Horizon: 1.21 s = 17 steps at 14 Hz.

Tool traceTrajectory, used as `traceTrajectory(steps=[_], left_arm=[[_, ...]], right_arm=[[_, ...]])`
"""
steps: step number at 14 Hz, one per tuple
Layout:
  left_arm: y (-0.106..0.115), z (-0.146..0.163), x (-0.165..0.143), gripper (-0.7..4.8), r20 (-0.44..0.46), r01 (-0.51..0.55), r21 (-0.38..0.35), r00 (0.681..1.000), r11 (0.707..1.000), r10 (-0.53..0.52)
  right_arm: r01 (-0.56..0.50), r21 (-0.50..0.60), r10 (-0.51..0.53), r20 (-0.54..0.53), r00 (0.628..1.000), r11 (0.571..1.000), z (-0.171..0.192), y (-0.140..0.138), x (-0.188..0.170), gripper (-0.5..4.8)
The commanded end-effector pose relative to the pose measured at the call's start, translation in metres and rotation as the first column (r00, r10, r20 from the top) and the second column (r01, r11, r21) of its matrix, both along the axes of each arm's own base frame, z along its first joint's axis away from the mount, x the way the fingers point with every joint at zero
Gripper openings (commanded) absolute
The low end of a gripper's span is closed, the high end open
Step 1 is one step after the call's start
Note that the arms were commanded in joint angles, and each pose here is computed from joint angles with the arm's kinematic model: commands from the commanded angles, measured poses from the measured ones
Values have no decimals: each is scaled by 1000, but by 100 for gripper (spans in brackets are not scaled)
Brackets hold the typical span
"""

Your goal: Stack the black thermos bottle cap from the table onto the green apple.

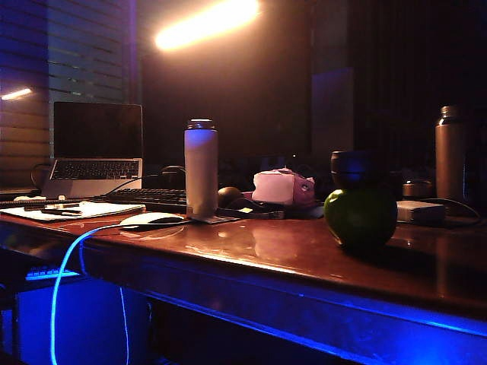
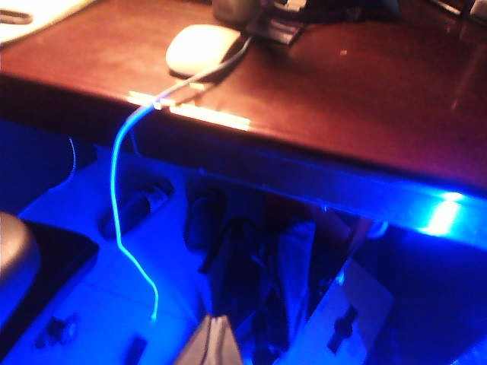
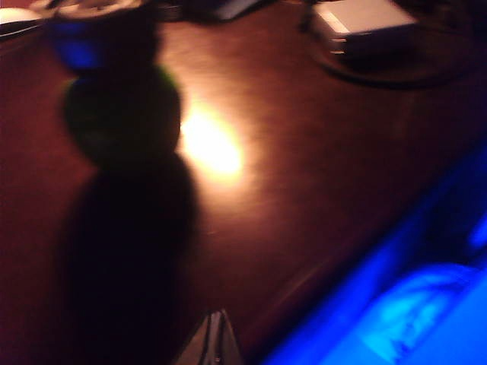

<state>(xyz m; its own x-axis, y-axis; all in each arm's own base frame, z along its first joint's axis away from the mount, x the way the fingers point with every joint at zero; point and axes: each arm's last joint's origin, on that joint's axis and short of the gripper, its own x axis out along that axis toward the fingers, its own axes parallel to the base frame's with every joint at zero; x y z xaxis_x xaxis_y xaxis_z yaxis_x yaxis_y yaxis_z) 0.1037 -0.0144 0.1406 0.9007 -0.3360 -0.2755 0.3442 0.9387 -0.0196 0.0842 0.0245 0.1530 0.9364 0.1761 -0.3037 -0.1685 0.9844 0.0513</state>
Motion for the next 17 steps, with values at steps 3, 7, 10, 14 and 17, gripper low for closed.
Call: traceTrajectory(steps=[3, 7, 10, 14, 17], left_arm=[[1, 14, -8, -2, 177, -1, -4, 984, 1000, 2], [1, 16, -9, -2, 200, -2, -5, 980, 1000, 3], [1, 16, -8, -2, 200, -3, -5, 980, 1000, 4], [11, 16, -8, -2, 200, -102, -6, 975, 995, 101], [12, 16, -8, -2, 200, -112, -6, 974, 994, 111]], right_arm=[[170, 2, -170, -5, 985, 985, -2, -14, 3, -5], [305, 2, -305, -5, 952, 952, -2, -27, 4, -5], [322, 2, -322, -5, 947, 947, -2, -28, 4, -5], [322, 2, -322, -4, 947, 947, -2, -28, 4, -5], [322, 2, -322, -5, 947, 947, -2, -28, 4, -5]])
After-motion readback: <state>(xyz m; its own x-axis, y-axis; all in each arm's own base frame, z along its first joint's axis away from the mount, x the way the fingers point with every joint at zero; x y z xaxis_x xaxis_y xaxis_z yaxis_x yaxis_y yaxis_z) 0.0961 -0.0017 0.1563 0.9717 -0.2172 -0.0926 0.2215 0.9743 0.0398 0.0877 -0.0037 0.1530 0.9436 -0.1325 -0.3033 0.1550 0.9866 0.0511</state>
